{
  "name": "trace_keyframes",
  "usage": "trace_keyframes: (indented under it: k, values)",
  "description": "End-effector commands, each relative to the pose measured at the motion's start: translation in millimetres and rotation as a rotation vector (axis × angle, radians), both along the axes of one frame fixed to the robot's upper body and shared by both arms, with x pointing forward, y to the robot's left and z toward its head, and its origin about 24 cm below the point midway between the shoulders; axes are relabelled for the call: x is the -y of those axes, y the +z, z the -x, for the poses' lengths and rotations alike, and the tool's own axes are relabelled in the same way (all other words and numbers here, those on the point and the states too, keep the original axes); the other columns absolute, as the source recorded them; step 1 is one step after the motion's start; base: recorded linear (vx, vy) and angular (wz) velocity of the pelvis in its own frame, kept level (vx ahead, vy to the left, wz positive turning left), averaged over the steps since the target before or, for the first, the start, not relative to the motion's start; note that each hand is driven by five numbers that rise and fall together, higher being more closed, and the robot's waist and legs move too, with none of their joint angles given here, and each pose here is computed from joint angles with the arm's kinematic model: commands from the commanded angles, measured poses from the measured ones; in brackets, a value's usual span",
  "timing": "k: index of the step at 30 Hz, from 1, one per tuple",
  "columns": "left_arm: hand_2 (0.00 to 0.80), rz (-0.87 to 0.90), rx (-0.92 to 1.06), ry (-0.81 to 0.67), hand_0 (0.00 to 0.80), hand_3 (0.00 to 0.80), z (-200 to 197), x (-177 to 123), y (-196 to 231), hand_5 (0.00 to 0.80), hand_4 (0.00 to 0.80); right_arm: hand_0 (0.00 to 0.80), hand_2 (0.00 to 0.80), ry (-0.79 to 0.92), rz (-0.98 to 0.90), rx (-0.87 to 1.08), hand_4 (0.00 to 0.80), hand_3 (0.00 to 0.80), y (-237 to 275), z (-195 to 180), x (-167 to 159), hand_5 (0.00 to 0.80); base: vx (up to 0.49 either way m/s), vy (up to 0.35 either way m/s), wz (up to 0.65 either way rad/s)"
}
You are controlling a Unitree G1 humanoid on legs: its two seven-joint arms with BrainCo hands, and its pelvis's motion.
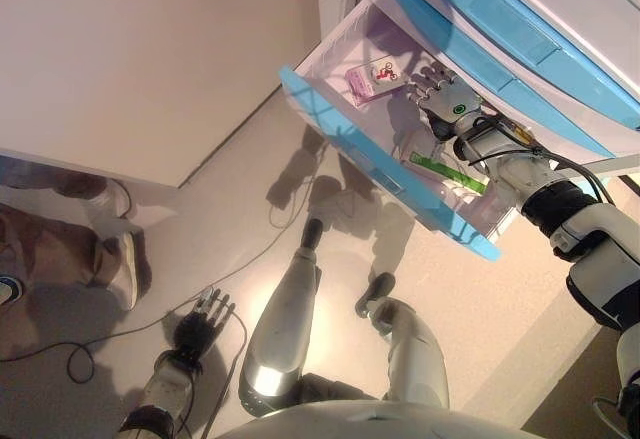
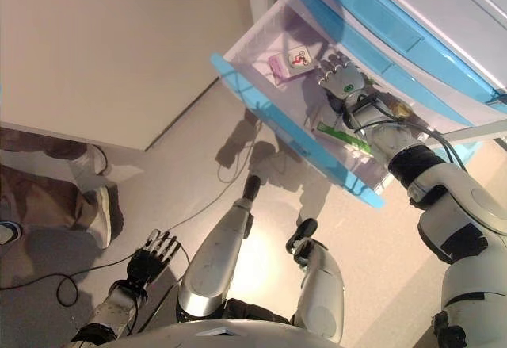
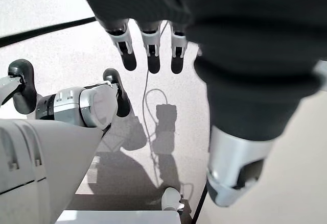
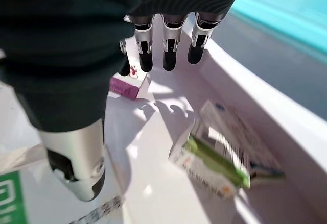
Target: Open the drawer and pick up the medicine
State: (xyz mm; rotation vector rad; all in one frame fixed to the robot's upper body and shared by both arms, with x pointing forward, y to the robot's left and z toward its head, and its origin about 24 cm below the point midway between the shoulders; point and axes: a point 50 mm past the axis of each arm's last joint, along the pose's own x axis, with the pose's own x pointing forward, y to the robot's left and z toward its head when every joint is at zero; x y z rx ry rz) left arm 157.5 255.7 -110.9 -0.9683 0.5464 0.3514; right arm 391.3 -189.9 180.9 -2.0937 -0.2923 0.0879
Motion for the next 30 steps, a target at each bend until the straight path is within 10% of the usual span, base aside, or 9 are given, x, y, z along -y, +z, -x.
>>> trace_keyframes:
  k: [1, 30]
  values:
    - [0.0, -0.025, -0.054, 0.022, 0.0, 0.0, 24, -12, -4, 0.0, 0.0, 0.0, 0.0, 0.072, -0.128, -0.02, 0.0, 0.0, 23, 3, -9, 0.0, 0.0, 0.0, 0.0]
    - [0.0, 0.004, -0.031, 0.038, 0.0, 0.0, 21, -1, -9, 0.0, 0.0, 0.0, 0.0, 0.489, -0.276, -0.458, 0.0, 0.0, -33, 52, -72, 0.0, -0.001, 0.0, -0.01]
